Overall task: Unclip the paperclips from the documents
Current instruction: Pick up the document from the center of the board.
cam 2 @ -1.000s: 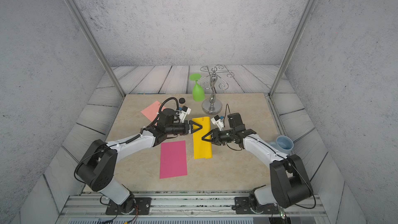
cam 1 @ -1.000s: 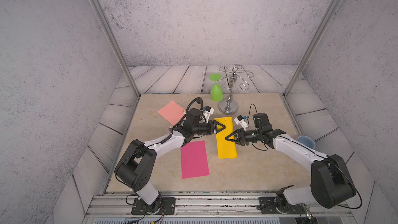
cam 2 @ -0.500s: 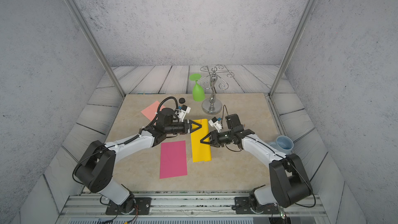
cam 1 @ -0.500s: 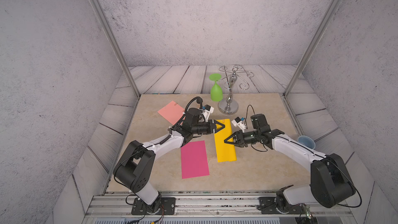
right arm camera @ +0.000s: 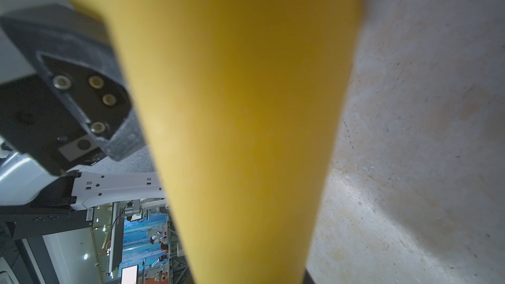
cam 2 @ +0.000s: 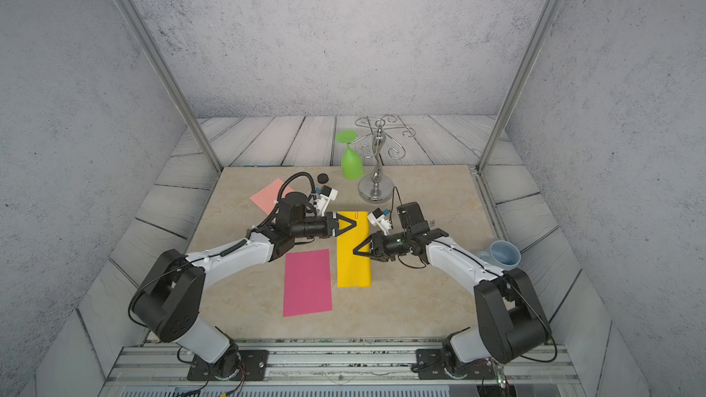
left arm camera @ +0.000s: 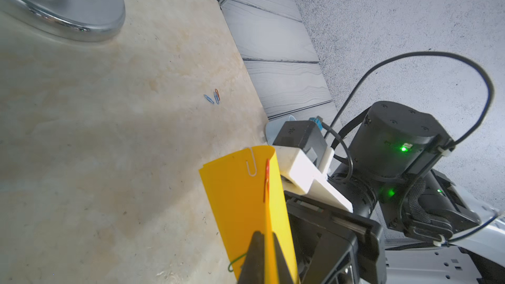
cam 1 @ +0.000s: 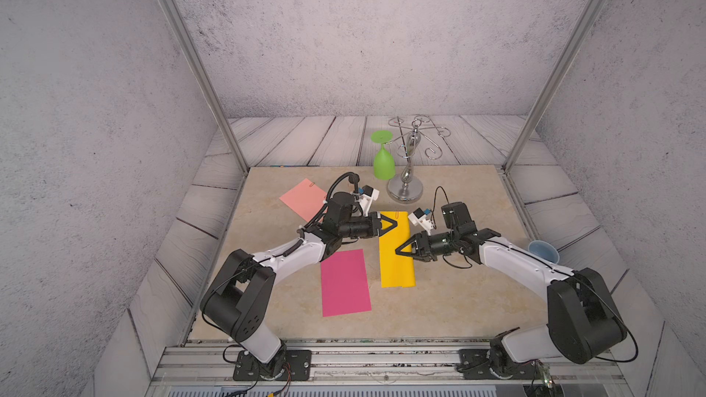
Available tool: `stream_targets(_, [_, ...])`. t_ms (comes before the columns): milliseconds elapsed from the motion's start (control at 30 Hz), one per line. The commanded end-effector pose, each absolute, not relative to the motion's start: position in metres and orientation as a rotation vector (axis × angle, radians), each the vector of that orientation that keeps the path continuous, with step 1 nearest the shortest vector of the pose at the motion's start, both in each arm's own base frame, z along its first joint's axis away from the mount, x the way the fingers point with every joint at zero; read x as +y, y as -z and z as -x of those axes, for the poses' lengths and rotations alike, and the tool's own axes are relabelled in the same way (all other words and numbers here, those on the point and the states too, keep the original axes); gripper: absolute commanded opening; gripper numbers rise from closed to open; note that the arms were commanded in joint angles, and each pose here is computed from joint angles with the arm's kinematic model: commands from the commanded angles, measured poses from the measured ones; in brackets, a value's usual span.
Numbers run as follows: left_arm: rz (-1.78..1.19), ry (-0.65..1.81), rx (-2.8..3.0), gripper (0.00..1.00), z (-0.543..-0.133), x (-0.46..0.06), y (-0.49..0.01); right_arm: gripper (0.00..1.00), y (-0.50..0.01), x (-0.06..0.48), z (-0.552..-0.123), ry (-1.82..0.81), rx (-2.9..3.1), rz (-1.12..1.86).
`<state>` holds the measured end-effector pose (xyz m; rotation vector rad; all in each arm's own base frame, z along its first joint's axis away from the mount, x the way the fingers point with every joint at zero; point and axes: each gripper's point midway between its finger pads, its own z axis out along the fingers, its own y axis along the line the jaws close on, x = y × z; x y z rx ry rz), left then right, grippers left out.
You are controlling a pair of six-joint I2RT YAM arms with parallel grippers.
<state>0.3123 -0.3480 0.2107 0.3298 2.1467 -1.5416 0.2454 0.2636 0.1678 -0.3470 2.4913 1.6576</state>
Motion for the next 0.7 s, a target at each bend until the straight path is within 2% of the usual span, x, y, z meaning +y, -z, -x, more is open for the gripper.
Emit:
stream_targets(0, [-0.354, 1.550, 2.092, 0.04, -0.310, -0.345, -0.227, 0.37, -0.171, 0.267, -0.252, -1.654, 2.486, 0.361])
stream_targets(167, [-0.393, 1.528, 2.097, 0.00, -0.308, -0.344, -0.232, 0.49, -0.166, 0.262, -0.252, -1.568, 2.523, 0.371])
stream_targets(433, [-0.572, 1.440, 2.141, 0.00, -0.296, -0.342, -0.243, 0.79, -0.178, 0.224, -0.270, -1.186, 2.523, 0.412])
stream_targets(533, [-0.662, 1.379, 2.163, 0.00, -0.291, -0.338, -0.247, 0.84, -0.192, 0.209, -0.275, -1.086, 2.486, 0.438])
stream_targets(667, [-0.755, 1.308, 2.164, 0.00, -0.287, -0.334, -0.253, 0.84, -0.216, 0.200, -0.277, -1.038, 2.402, 0.505])
